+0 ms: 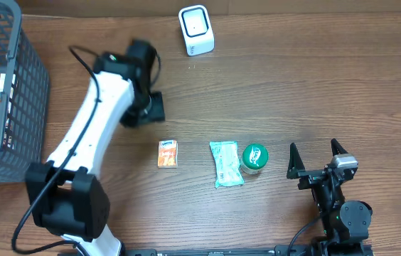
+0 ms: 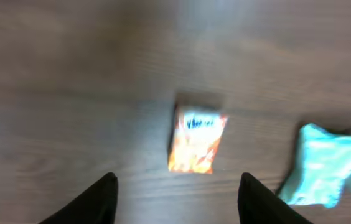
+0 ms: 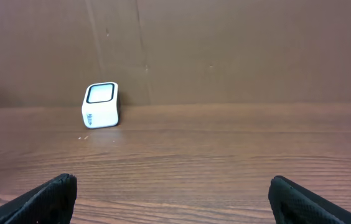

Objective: Scan the item barcode
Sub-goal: 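Release the green pack and swing the left gripper left toward the basket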

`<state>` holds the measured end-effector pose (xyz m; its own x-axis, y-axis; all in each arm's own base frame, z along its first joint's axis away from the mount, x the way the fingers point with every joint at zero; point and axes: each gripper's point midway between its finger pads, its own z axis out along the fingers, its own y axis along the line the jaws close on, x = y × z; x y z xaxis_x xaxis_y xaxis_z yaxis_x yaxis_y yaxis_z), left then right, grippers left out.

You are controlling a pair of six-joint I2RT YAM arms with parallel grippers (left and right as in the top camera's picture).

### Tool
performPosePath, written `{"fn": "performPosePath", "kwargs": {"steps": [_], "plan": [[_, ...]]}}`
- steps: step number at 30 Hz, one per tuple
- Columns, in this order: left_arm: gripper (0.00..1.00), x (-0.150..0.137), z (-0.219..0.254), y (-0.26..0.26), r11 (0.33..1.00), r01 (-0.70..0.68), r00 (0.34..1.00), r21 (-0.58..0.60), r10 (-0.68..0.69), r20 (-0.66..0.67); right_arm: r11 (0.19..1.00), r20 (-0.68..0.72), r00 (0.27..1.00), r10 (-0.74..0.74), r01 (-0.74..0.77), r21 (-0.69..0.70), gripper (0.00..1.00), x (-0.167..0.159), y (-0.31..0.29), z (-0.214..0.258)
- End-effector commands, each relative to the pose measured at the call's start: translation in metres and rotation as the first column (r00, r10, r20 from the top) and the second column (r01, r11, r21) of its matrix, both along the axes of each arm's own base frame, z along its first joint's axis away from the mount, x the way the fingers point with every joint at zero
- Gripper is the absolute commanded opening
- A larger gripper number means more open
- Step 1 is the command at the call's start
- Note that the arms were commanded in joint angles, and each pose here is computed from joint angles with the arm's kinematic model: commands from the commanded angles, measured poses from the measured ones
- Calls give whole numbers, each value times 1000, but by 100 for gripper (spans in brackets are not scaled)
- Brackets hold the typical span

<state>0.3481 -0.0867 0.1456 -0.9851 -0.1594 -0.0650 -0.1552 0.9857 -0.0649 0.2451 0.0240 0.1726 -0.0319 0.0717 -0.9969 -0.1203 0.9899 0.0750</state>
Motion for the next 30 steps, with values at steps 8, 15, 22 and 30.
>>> {"fn": "performPosePath", "kwargs": {"steps": [8, 15, 22, 30], "plan": [[100, 91, 223, 119, 918, -156, 780, 365, -113, 616, 1000, 3, 1000, -10, 10, -3, 100, 0, -2, -2], [100, 88, 267, 216, 846, -369, 694, 384, -24, 719, 1000, 3, 1000, -10, 10, -3, 100, 0, -2, -2], [100, 52, 250, 321, 767, -498, 724, 405, 111, 680, 1000, 3, 1000, -10, 10, -3, 100, 0, -2, -2], [97, 27, 208, 382, 783, -533, 741, 322, 247, 624, 1000, 3, 1000, -10, 10, -3, 100, 0, -2, -2]]}}
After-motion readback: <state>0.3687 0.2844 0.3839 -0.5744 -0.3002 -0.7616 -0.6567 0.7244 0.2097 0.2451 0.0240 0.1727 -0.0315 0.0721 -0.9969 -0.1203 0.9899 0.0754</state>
